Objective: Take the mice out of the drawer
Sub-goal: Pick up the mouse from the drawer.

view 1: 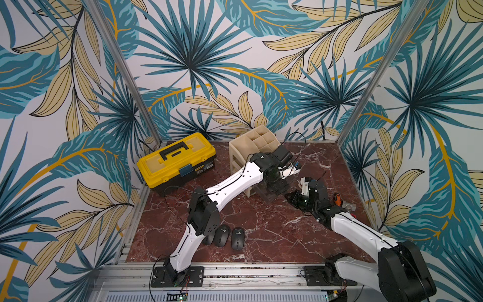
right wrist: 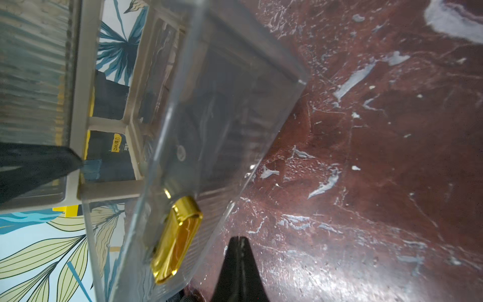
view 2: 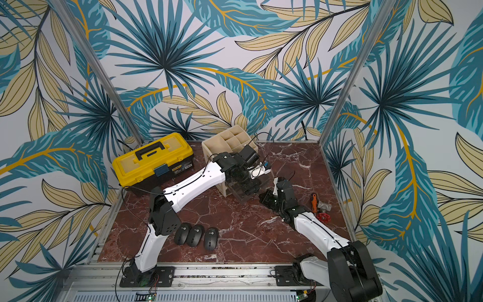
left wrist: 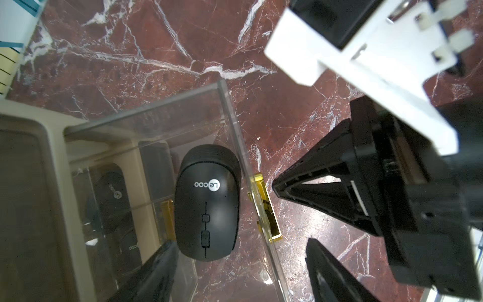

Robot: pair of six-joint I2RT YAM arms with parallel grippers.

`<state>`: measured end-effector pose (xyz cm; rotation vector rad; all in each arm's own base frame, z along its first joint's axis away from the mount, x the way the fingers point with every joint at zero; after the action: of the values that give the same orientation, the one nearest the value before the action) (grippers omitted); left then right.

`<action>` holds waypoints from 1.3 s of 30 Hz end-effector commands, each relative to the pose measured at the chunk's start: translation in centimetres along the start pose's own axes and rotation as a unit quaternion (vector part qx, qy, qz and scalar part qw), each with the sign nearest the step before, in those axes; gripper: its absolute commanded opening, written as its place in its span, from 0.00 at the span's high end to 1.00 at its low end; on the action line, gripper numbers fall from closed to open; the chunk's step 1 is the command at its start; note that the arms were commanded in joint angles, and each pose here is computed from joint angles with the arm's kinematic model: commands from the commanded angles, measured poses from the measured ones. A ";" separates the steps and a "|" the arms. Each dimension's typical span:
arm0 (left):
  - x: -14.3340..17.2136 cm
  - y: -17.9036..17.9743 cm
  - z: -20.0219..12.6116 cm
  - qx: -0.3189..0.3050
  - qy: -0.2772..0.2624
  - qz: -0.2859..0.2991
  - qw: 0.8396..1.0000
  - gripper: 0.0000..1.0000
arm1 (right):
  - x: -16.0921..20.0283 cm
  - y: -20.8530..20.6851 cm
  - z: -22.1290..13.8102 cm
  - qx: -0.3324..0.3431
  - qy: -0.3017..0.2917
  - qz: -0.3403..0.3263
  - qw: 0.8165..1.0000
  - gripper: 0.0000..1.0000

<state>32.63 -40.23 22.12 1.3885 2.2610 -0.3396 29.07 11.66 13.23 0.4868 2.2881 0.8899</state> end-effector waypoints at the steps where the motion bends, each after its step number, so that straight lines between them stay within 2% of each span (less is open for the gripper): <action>1: -0.7 1.1 0.1 -0.030 -0.006 -0.003 1.000 0.22 | -0.4 0.5 -0.1 -0.029 -0.015 0.013 0.999 1.00; 8: -2.2 2.1 -0.1 -0.059 -0.036 -0.015 0.997 0.27 | 0.1 -0.3 -0.2 -0.026 -0.012 0.024 0.999 1.00; 16: -2.0 1.9 1.3 -0.037 -0.021 -0.013 0.999 0.43 | 0.7 -1.1 0.1 -0.030 -0.010 0.042 0.999 1.00; 32: -1.0 3.1 4.5 -0.043 0.004 -0.033 0.999 0.44 | 1.0 -2.0 1.4 -0.043 -0.012 0.066 0.997 1.00; 39: -0.7 3.7 5.1 -0.054 0.010 -0.040 0.998 0.44 | 0.9 -2.8 2.6 -0.036 -0.016 0.112 0.993 1.00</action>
<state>36.56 -41.14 18.00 1.2940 2.3255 -0.2331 29.62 11.50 9.85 0.6745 2.2210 1.0344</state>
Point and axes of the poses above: each gripper's point midway between its finger pads, its own z axis out along the fingers, its own y axis along the line the jaws close on, x = y × z, the point moved 4 cm from there along -z, back along the fingers, and after that the axes turned 2 degrees about -z, right-handed, at the moved point
